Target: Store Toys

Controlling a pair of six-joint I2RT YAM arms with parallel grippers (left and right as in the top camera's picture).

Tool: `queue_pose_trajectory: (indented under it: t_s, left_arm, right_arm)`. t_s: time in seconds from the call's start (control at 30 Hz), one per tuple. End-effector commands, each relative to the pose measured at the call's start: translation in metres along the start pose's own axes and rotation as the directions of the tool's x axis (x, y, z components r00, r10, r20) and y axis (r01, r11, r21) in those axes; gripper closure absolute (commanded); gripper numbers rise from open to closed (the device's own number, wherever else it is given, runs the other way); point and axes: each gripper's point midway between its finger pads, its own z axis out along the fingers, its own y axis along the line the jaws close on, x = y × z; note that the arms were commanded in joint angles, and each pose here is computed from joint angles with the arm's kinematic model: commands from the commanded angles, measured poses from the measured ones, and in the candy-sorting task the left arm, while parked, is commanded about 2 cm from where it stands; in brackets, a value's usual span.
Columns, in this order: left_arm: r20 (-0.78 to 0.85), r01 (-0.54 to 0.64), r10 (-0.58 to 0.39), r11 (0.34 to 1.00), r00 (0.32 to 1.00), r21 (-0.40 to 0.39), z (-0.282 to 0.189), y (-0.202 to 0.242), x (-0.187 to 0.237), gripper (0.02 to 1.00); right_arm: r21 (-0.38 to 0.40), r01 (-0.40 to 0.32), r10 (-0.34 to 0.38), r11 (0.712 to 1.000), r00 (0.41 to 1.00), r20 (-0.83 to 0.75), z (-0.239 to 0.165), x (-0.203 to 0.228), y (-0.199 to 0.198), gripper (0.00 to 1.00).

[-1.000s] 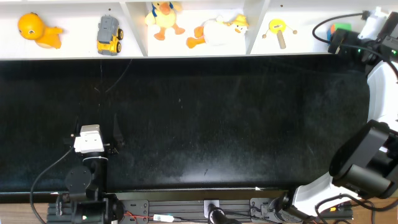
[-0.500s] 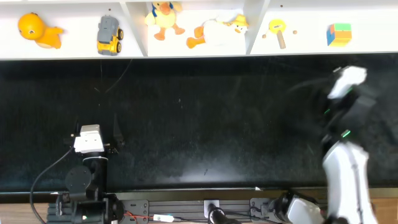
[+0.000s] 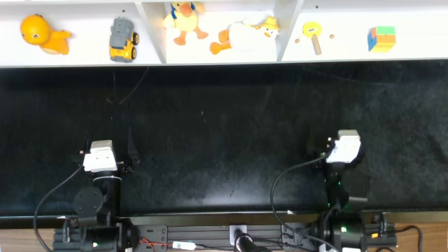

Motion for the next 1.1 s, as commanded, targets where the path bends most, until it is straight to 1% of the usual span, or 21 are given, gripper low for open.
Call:
queue_pose_trajectory:
  t_s: [0.03,0.2,0.27,1.1]
  left_arm:
    - [0.009,0.003,-0.003,1.0,1.0,0.013,-0.001,-0.003,-0.002,0.02]
    - [0.009,0.003,-0.003,1.0,1.0,0.013,-0.001,-0.003,-0.002,0.02]
    - [0.009,0.003,-0.003,1.0,1.0,0.013,-0.001,-0.003,-0.002,0.023]
    - [0.009,0.003,-0.003,1.0,1.0,0.013,-0.001,-0.003,-0.002,0.02]
  right_arm:
    - [0.024,-0.027,0.023,0.999,0.991,0.131,-0.009,-0.026,-0.004,0.005]
    - [0.036,-0.024,0.015,0.999,0.97,0.244,-0.02,-0.051,-0.007,0.005]
    - [0.042,-0.014,0.003,0.999,0.972,0.234,-0.019,-0.048,-0.007,0.005]
    - [0.042,-0.014,0.004,0.999,0.973,0.23,-0.019,-0.047,-0.007,0.005]
